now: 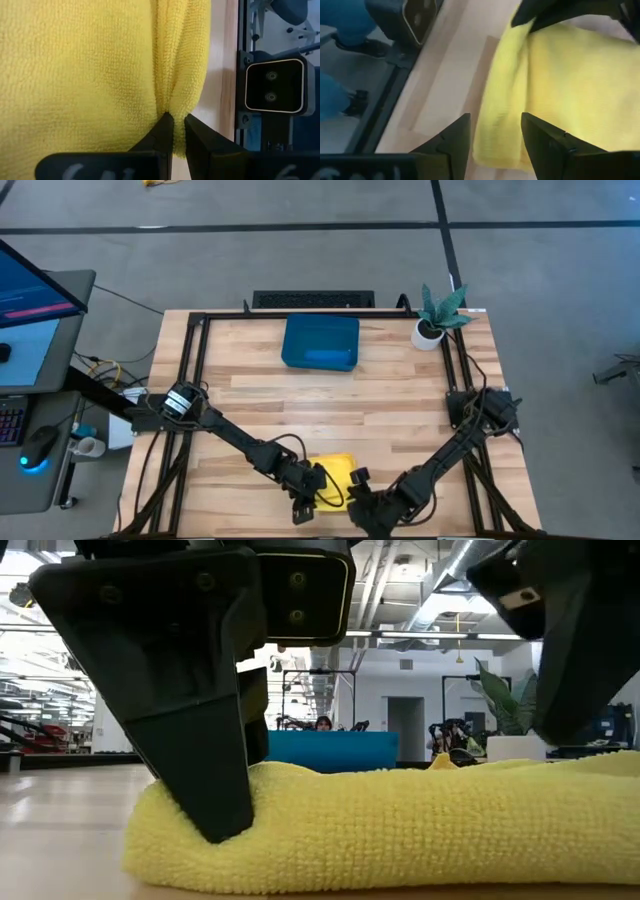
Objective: Roll microfiber towels into tight, uniform cylinder then place into a basket
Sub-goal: Roll the yellow microfiber cloth
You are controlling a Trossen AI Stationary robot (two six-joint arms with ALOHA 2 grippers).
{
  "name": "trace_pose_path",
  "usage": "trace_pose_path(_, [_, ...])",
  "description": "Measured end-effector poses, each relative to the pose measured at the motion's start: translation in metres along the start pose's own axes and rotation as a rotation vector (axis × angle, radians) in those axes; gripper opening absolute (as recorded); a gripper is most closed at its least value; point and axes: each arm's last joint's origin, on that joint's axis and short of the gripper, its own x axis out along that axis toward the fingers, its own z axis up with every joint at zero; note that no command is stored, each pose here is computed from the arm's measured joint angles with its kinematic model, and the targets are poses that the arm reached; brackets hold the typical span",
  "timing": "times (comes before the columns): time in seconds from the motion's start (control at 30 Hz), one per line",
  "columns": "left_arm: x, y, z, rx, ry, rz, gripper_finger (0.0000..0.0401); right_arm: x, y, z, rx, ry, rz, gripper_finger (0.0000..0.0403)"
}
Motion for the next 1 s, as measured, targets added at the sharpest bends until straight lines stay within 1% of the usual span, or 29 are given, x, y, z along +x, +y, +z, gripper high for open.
trace_pose_path(0.17, [0.000,0.000,0.000,0.007,0.000,0.000,0.0020,0.007,-0.002,-0.010,0.009,0.006,0.039,0.0191])
trace_pose_path(0.33, [0.000,0.000,0.000,0.009,0.000,-0.001,0.0020,0.009,-0.004,-0.010,0.022,0.011,0.037,0.0181])
trace_pose_path(0.5, [0.000,0.000,0.000,0.018,-0.001,-0.001,0.0020,0.016,-0.015,-0.018,0.096,0.040,0.020,0.0178])
trace_pose_path(0.6, [-0.001,-0.001,0.000,0.021,-0.001,-0.002,0.0020,0.020,-0.018,-0.022,0.117,0.051,0.056,0.0177])
trace_pose_path(0.73, [-0.001,-0.001,0.001,0.035,-0.003,-0.002,0.0020,0.021,-0.021,-0.023,0.163,0.058,0.057,0.0167])
trace_pose_path(0.8, [-0.001,0.000,0.001,0.038,-0.008,0.004,0.0020,0.022,-0.024,-0.023,0.185,0.065,0.071,0.0149])
trace_pose_path(0.87, [-0.002,0.000,0.001,0.059,-0.017,0.013,0.0020,0.023,-0.029,-0.022,0.233,0.080,0.096,0.0121])
trace_pose_path(1.0, [-0.005,-0.002,0.003,0.095,-0.038,0.033,0.0020,0.025,-0.040,-0.019,0.342,0.114,0.156,0.0042])
